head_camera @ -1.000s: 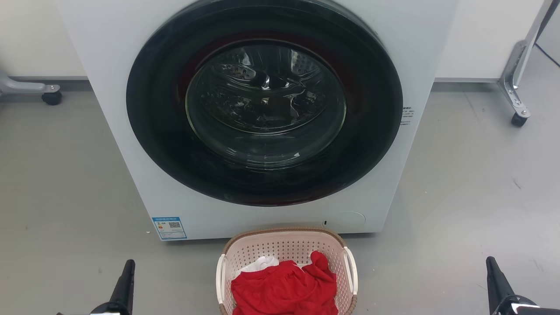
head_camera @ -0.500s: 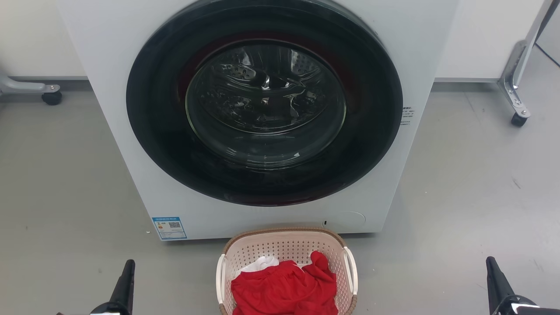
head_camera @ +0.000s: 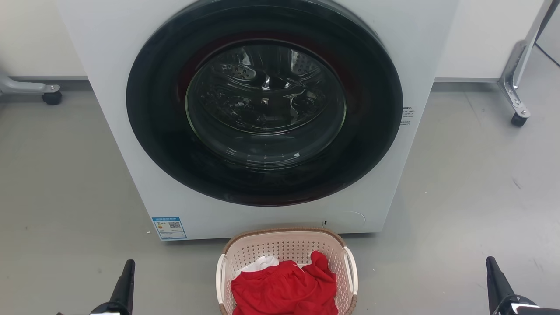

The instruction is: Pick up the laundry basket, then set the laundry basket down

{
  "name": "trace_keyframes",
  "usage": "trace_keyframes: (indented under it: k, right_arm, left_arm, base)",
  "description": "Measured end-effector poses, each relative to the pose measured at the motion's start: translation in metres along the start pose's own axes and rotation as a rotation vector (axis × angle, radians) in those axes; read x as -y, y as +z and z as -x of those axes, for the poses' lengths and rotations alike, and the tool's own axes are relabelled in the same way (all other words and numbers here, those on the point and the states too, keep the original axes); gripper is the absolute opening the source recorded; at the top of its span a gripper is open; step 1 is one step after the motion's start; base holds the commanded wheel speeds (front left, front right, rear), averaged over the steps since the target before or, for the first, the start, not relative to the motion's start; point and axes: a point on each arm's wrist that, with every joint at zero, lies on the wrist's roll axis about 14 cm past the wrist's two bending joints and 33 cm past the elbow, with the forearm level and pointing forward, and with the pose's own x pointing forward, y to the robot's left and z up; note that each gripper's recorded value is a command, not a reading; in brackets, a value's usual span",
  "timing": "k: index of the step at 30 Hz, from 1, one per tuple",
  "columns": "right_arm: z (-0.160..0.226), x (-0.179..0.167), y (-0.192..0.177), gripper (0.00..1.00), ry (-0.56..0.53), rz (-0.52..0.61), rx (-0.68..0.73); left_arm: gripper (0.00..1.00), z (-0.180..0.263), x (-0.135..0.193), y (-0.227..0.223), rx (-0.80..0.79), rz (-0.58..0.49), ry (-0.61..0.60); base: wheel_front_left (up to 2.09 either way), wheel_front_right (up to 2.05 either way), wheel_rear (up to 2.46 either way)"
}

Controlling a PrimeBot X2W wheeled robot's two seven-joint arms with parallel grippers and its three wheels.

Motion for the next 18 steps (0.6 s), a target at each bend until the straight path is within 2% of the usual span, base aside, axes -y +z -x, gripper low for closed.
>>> trace_keyframes:
  k: [18]
  right_arm:
    - [0.0000, -0.0001, 0.0000, 0.00, 0.000, 0.000, 0.000]
  left_arm:
    - [0.00, 0.0000, 0.0001, 0.0000, 0.000, 0.000, 0.000]
  base:
    - [0.00, 0.00, 0.00]
